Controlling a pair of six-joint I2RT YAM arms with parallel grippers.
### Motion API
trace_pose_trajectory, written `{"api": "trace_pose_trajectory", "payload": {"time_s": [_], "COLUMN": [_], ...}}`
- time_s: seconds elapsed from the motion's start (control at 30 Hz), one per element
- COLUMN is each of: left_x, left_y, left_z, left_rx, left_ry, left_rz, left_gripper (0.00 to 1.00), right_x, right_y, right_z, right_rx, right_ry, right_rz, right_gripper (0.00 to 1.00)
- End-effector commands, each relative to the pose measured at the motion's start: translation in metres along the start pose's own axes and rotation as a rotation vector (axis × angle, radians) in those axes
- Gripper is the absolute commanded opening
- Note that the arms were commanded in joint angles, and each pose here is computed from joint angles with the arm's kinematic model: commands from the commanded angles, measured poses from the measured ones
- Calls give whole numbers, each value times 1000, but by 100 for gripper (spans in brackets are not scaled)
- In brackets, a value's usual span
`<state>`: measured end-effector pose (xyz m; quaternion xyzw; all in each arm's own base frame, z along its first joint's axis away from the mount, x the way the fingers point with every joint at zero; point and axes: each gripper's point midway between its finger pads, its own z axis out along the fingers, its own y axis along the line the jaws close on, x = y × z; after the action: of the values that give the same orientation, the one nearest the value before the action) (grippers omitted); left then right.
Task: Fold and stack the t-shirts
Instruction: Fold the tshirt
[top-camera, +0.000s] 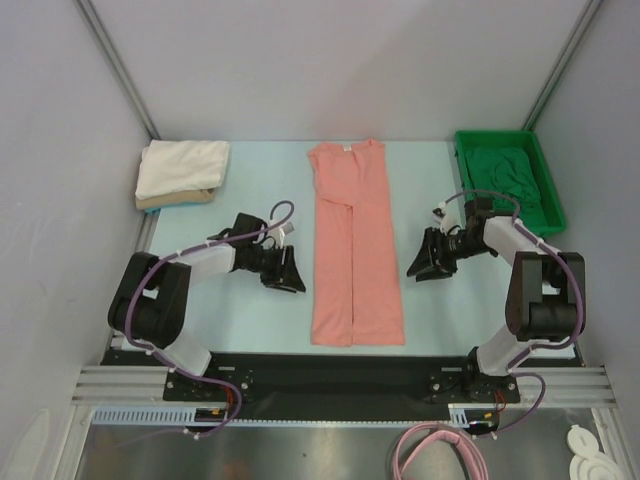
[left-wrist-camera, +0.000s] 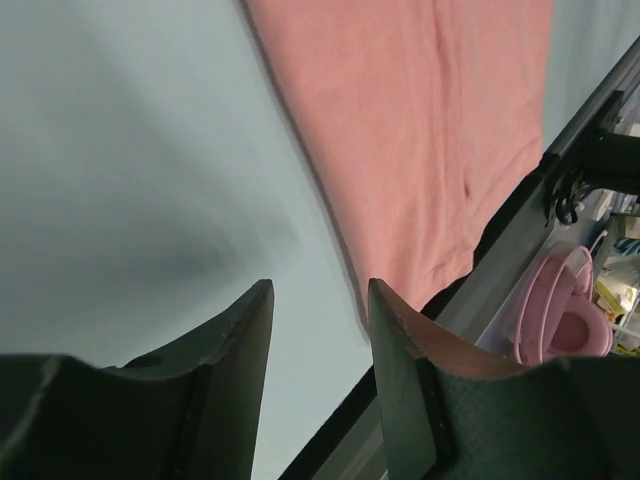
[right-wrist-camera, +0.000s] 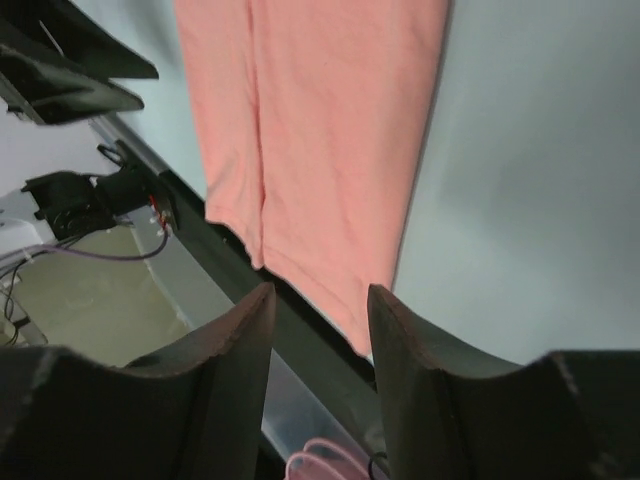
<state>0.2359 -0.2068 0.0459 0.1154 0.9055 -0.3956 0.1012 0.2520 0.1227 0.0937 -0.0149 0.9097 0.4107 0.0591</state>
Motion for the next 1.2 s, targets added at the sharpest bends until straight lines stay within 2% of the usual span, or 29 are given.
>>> {"api": "trace_pose_trajectory", "payload": {"time_s": [0.0, 0.07, 0.1, 0.17, 0.2, 0.3, 0.57, 0.93, 1.07, 1.17], "left_x": [0, 6, 2, 5, 6, 12, 43, 68, 77, 83], "left_y": [-3, -3, -1, 1, 0, -6, -31, -27, -28, -29], "left_z": [2, 2, 2, 2, 2, 5, 22, 37, 41, 42], "left_rx": [9, 3, -12, -29, -29, -13, 39, 38, 50, 57], "left_ry": [-69, -86, -119, -141, -142, -128, 5, 111, 156, 180], "left_rz": [61, 75, 80, 81, 79, 80, 149, 150, 144, 143], "left_gripper": [49, 48, 50, 52, 52, 51, 48, 46, 38, 36], "right_x": [18, 25, 44, 40, 42, 52, 64, 82, 80, 79], "right_y": [-4, -6, -9, 1, 6, -13, -37, -29, -25, -25], "right_z": [21, 31, 37, 27, 30, 43, 52, 61, 58, 57], "right_rx": [9, 47, 82, 161, 163, 201, 263, 269, 268, 272], "right_ry": [-72, -126, -118, -187, -174, -100, 8, 130, 107, 109], "right_rz": [24, -38, -56, -135, -154, -74, 29, 19, 0, -2], "right_gripper": [47, 50, 50, 46, 46, 48, 49, 46, 42, 41]}}
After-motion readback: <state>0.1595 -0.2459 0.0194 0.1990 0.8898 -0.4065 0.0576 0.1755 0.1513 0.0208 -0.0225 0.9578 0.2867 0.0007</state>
